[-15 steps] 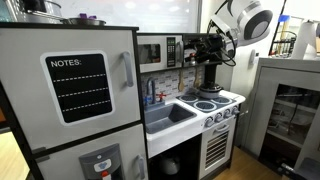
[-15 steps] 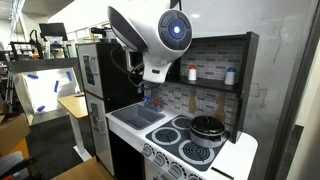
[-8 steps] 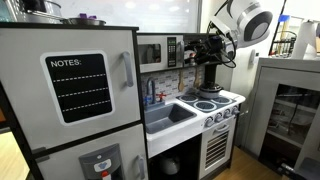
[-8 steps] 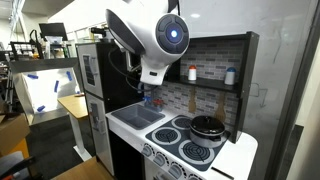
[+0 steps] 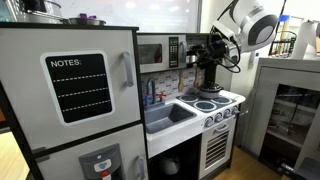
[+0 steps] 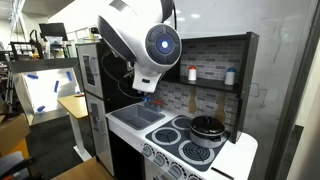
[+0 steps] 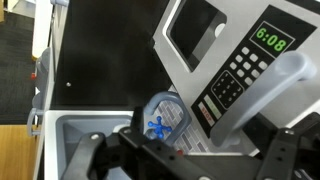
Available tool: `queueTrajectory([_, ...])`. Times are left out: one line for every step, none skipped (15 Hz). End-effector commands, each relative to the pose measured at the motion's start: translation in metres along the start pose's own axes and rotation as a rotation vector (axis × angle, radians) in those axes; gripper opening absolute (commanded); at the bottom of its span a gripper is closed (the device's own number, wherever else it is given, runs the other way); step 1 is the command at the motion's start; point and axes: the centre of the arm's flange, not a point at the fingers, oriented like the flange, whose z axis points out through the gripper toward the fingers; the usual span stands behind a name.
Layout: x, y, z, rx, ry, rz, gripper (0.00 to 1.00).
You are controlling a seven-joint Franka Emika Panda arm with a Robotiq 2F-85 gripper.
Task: Open the microwave drawer.
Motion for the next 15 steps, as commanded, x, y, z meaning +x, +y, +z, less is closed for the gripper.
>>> queueTrajectory([-0.012, 0.011, -0.007, 0.031, -0.001, 0.014, 1.00])
queueTrajectory([-0.013, 0.014, -0.009, 0.033, -0.002, 0.016, 1.00])
queueTrajectory([-0.013, 0.016, -0.010, 0.036, -0.001, 0.018, 1.00])
queueTrajectory([-0.015, 0.019, -0.011, 0.039, -0.001, 0.019, 1.00])
queueTrajectory([-0.016, 0.021, -0.012, 0.041, -0.001, 0.021, 1.00])
queueTrajectory([-0.016, 0.024, -0.013, 0.044, -0.003, 0.023, 1.00])
queueTrajectory([-0.017, 0.026, -0.013, 0.046, -0.005, 0.026, 1.00])
queueTrajectory([-0.018, 0.028, -0.014, 0.048, -0.005, 0.028, 1.00])
queueTrajectory([-0.018, 0.031, -0.014, 0.050, -0.007, 0.031, 1.00])
queueTrajectory([-0.018, 0.034, -0.015, 0.052, -0.007, 0.035, 1.00])
queueTrajectory([-0.017, 0.036, -0.016, 0.054, -0.007, 0.039, 1.00])
queueTrajectory([-0.017, 0.039, -0.017, 0.056, -0.007, 0.044, 1.00])
queueTrajectory([-0.016, 0.042, -0.018, 0.059, -0.006, 0.050, 1.00])
queueTrajectory([-0.015, 0.045, -0.020, 0.063, -0.002, 0.055, 1.00])
queueTrajectory([-0.012, 0.048, -0.022, 0.069, 0.002, 0.063, 1.00])
